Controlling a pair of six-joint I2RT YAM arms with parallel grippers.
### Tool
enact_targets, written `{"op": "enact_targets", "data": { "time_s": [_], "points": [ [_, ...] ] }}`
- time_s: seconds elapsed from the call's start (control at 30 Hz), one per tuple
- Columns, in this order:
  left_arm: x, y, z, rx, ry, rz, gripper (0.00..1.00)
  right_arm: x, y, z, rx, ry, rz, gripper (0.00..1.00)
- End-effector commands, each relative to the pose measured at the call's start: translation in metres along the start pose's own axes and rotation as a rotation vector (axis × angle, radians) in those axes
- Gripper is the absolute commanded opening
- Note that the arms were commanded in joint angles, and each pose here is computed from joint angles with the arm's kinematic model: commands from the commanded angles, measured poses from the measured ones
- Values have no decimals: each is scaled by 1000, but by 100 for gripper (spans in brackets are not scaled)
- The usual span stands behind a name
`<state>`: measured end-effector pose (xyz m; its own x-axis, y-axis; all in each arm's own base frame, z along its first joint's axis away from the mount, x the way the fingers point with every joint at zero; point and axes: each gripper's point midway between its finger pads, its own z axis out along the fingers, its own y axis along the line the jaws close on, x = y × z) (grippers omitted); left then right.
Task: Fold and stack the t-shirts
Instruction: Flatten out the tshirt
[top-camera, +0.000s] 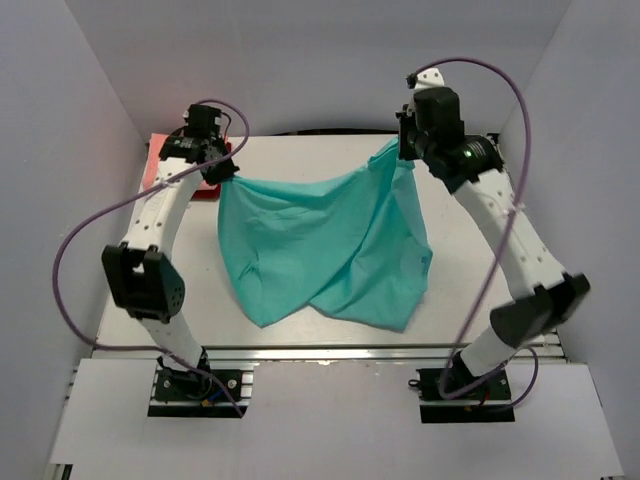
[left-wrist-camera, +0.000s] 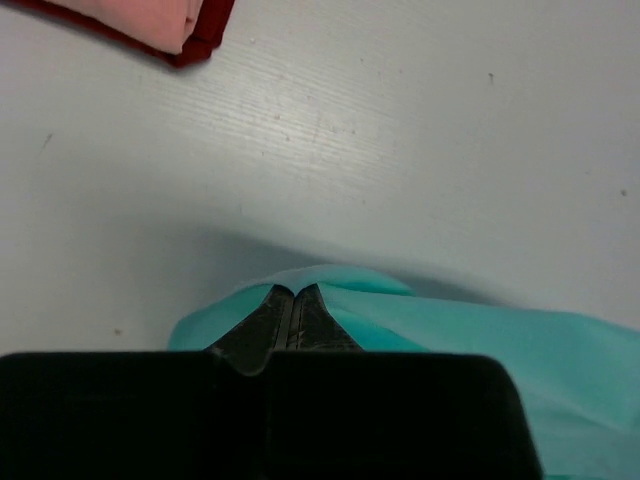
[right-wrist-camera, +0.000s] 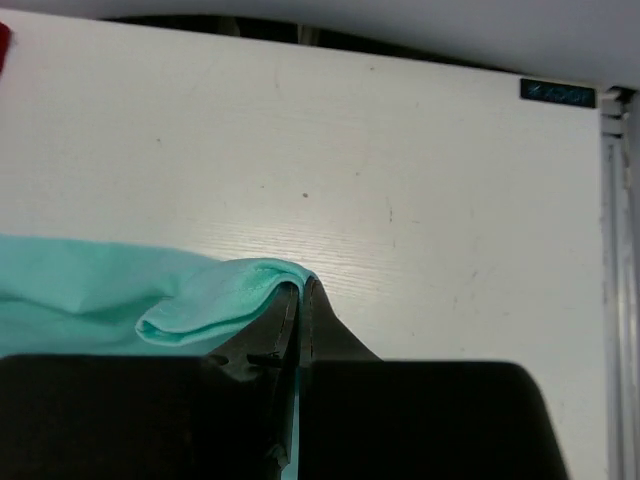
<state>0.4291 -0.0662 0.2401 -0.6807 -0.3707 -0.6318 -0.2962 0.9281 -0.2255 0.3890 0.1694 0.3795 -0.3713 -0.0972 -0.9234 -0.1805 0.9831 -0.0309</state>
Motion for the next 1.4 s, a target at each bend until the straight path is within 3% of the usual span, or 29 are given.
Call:
{"op": "enact_targets", "data": {
  "time_s": [0.0,0.03,0.1,0.17,0.2,0.23,0.3,0.37,0.4,0.47,0.5,0.53,0.57,0.67,0.8,0.9,1.2,1.37],
  "points": [
    [-21,6,47,-43,-61,9,0,-11,12,51,-175,-24,70,0],
    [-22,11,63,-58,-50,3,0,12,-1,90,-149,50,79,0],
    [-19,7,110,-65,-9,9,0,16,-14,123,-157,75,103,0],
    [-17,4,139,-55,32,11,0,48,-18,171,-155,151,113,0],
    [1,8,174,-74,92,15,0,29,-28,180,-139,111,125,0],
    [-15,-4,179,-34,69,9,0,56,-29,208,-131,177,129,0],
    [-18,-11,209,-22,71,4,2,41,-37,225,-139,145,144,0],
    [-23,-14,220,-8,63,-12,29,65,-48,251,-86,184,148,0],
    [-24,-19,222,24,66,-22,50,67,-57,255,-61,178,152,12],
    [-37,-23,216,59,32,-51,68,71,-67,257,-27,158,161,34],
    [-41,-25,209,67,19,-49,74,73,-77,255,-17,154,169,56],
    [-61,-29,187,89,-39,-47,79,69,-80,247,-14,148,173,64],
    [-68,-24,168,83,-62,-44,80,64,-91,241,10,142,179,78],
    [-68,-18,144,72,-71,-32,80,60,-101,228,17,146,185,85],
    [-61,-12,114,70,-49,1,76,52,-104,207,7,119,195,85],
    [-40,-3,99,55,4,18,64,60,-101,200,-6,155,204,85],
    [19,11,67,66,64,67,63,125,-86,156,-52,261,237,80],
    [45,6,81,70,87,74,63,149,-79,153,-84,297,243,76]
  ]
}}
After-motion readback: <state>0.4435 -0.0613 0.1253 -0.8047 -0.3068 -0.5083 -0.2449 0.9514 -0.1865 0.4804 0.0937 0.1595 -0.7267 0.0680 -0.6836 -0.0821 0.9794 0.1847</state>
